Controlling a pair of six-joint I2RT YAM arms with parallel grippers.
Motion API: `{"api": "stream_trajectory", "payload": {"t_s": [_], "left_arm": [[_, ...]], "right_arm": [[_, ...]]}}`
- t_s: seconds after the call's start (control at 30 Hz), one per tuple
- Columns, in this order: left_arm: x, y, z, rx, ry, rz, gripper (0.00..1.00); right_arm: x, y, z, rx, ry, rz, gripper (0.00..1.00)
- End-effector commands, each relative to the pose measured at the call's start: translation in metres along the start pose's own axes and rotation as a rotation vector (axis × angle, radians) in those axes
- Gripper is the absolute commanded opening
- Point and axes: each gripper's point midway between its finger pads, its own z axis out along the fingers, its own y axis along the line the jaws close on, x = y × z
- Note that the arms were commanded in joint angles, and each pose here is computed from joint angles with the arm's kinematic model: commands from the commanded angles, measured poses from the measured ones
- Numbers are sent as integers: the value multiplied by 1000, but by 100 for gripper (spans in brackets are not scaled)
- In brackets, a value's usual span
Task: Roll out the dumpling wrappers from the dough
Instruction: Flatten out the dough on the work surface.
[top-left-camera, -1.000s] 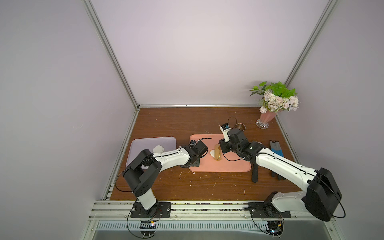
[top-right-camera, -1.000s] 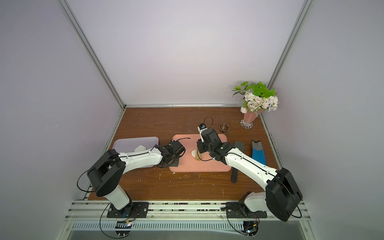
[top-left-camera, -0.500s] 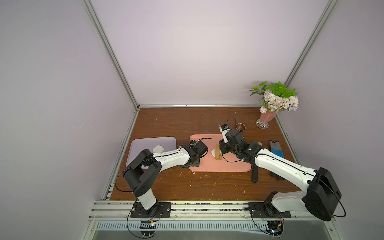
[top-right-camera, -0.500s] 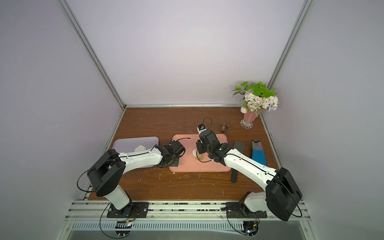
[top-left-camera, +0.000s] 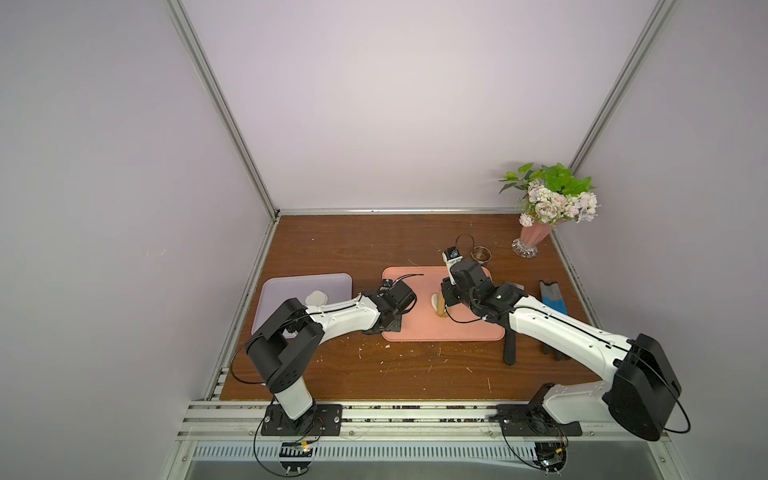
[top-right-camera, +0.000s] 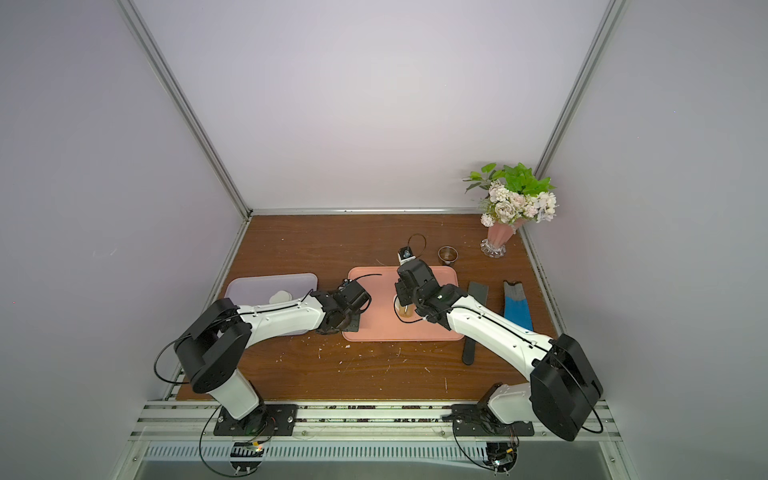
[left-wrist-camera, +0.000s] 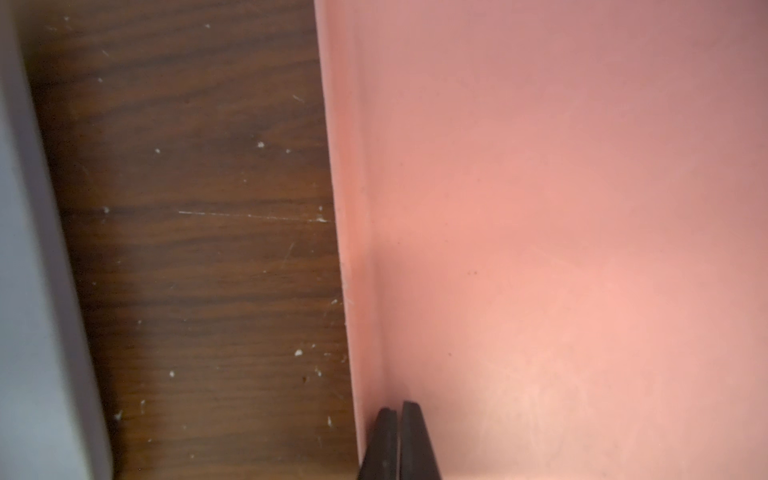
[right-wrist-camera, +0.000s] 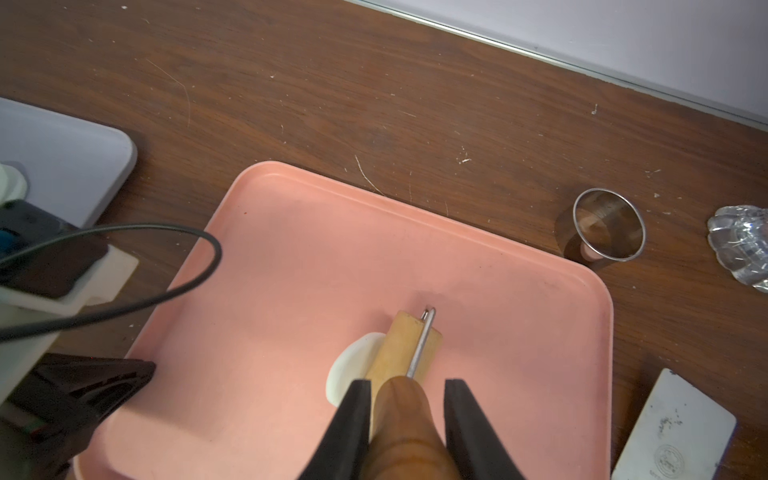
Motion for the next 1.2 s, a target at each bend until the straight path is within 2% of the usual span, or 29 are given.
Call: {"api": "stream_trajectory", "payload": {"t_s": [0.0, 0.27, 0.5, 0.83, 1.0, 1.17], "left_arm": [[21, 28, 7, -98, 76, 16, 0], [23, 29, 8, -98, 79, 13, 0], [21, 27, 7, -93, 77, 12, 0], [22, 27, 8, -93, 80, 10, 0], [20, 25, 7, -89, 77, 11, 0], [20, 24, 9, -88, 81, 14, 0]], "right_arm": [[78, -69, 0, 307, 312, -260, 0], [67, -67, -4, 286, 278, -238, 0], [1, -55, -29, 172, 62, -117, 0], [-54, -58, -58, 145, -74, -103, 0], [-48, -48, -40, 93, -69, -129, 0], [-18, -32, -13, -3, -28, -128, 0]]}}
